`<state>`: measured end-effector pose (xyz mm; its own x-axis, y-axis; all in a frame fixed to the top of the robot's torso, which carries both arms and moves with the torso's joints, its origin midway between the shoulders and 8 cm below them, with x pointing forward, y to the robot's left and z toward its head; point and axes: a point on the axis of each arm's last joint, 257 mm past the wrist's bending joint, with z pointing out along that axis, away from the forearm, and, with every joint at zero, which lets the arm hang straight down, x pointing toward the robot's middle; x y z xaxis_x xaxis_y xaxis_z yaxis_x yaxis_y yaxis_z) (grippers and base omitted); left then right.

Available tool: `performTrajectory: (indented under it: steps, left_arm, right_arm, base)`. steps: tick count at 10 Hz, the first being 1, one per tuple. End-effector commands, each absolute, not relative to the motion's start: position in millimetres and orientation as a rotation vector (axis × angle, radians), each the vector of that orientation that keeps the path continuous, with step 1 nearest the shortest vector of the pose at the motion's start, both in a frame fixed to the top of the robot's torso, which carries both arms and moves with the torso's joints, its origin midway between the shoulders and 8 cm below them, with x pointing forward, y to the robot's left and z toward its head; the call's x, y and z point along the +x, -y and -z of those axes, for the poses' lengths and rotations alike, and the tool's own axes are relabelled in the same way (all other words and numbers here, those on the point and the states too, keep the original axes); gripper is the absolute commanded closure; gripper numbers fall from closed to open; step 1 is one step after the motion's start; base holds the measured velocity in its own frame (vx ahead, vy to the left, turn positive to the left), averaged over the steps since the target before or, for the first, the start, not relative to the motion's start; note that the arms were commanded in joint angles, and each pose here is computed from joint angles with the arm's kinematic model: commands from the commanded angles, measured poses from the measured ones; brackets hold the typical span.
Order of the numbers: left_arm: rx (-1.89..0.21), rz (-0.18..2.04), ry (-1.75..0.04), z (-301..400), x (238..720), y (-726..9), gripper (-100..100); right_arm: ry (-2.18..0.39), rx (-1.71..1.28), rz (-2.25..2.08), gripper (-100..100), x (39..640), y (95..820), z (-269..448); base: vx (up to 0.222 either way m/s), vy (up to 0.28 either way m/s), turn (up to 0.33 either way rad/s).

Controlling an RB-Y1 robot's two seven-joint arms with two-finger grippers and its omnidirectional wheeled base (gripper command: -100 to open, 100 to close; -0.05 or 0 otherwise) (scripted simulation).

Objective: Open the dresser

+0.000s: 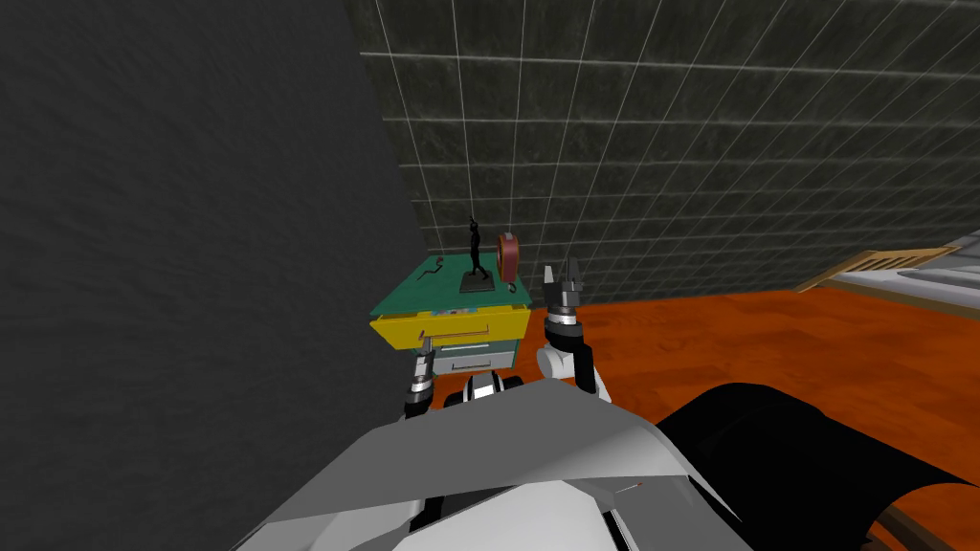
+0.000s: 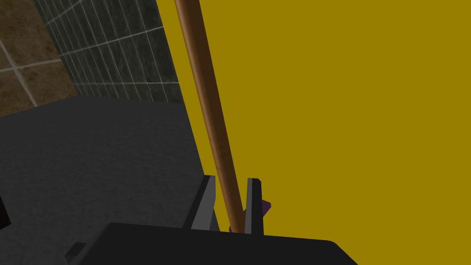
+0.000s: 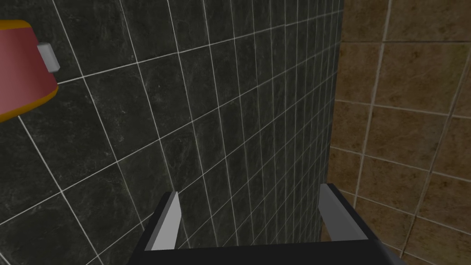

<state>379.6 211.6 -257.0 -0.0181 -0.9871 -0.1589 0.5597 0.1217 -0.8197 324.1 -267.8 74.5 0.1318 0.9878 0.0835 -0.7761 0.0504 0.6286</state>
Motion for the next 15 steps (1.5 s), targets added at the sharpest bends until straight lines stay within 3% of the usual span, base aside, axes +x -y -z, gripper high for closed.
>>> performTrajectory:
  steps: [1, 9, 15]
  left_arm:
    - [-0.637, 1.379, -0.889, 258.7, 399.8, -201.6, 100]
    - [-0.611, 1.416, -0.926, 244.0, 467.2, -161.6, 100]
    - [-0.617, 1.414, -0.946, 245.5, 475.2, -162.5, 100]
  right_arm:
    - [-0.425, 0.618, -1.405, 0, 324.1, 267.8, -74.5]
    - [-0.425, 0.618, -1.405, 0, 324.1, 267.8, -74.5]
    - [-0.425, 0.619, -1.405, 0, 324.1, 267.8, -74.5]
  base:
    - [-0.095, 0.008, 0.047]
    - [-0.113, 0.030, 0.055]
    - [-0.053, 0.008, 0.016]
